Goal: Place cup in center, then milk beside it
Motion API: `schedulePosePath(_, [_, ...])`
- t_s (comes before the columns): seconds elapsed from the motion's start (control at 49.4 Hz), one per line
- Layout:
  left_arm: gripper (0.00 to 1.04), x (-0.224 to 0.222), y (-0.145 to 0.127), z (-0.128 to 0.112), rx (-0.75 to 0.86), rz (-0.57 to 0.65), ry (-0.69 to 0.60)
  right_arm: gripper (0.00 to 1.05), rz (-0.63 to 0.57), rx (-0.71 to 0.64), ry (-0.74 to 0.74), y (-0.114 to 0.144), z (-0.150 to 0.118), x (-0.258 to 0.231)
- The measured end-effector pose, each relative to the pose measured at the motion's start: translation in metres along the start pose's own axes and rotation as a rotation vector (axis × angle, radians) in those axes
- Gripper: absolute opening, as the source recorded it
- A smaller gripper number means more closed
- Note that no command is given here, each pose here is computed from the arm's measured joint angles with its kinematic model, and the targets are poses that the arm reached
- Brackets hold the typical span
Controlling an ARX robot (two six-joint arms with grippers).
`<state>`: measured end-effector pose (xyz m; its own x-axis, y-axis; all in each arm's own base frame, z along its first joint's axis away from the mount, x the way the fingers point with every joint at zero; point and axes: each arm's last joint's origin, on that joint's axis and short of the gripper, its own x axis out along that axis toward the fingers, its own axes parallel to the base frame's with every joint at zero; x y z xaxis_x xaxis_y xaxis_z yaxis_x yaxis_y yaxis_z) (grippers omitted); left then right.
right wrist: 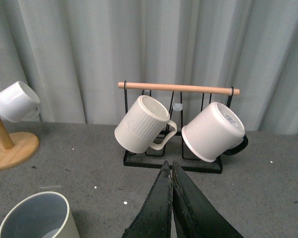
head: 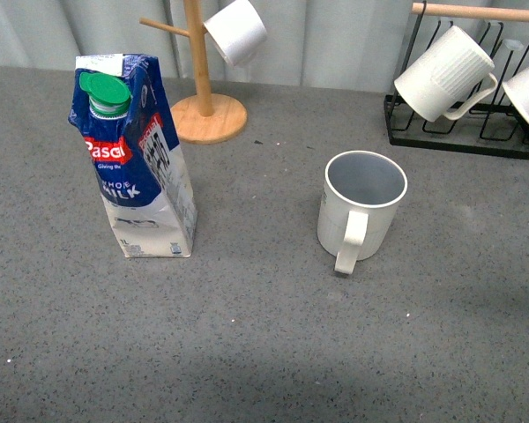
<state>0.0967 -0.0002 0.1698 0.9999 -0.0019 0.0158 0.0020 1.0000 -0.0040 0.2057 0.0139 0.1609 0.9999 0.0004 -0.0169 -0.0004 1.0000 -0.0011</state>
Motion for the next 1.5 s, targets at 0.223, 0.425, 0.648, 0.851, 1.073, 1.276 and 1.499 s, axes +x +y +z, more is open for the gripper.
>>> schedulePosePath(0.223, [0.98, 0.000, 0.000, 0.000, 0.000, 0.000, 0.000, 0.01, -0.003, 0.001, 0.002, -0.013, 0.000, -0.028])
schedulePosePath(0.425, [0.98, 0.000, 0.000, 0.000, 0.000, 0.000, 0.000, 0.01, -0.002, 0.001, 0.000, -0.014, 0.000, -0.045])
schedulePosePath(0.648, [0.98, 0.000, 0.000, 0.000, 0.000, 0.000, 0.000, 0.01, 0.000, 0.001, -0.001, -0.014, 0.000, -0.060])
schedulePosePath(0.851, [0.98, 0.000, 0.000, 0.000, 0.000, 0.000, 0.000, 0.01, 0.000, 0.001, -0.010, -0.014, 0.002, -0.070])
schedulePosePath(1.073, [0.98, 0.000, 0.000, 0.000, 0.000, 0.000, 0.000, 0.01, 0.000, 0.001, -0.020, -0.014, 0.005, -0.081])
schedulePosePath(1.276, [0.98, 0.000, 0.000, 0.000, 0.000, 0.000, 0.000, 0.01, 0.001, 0.001, -0.023, -0.014, 0.006, -0.086])
schedulePosePath(1.499, [0.98, 0.000, 0.000, 0.000, 0.000, 0.000, 0.000, 0.01, 0.001, 0.001, -0.026, -0.014, 0.006, -0.092])
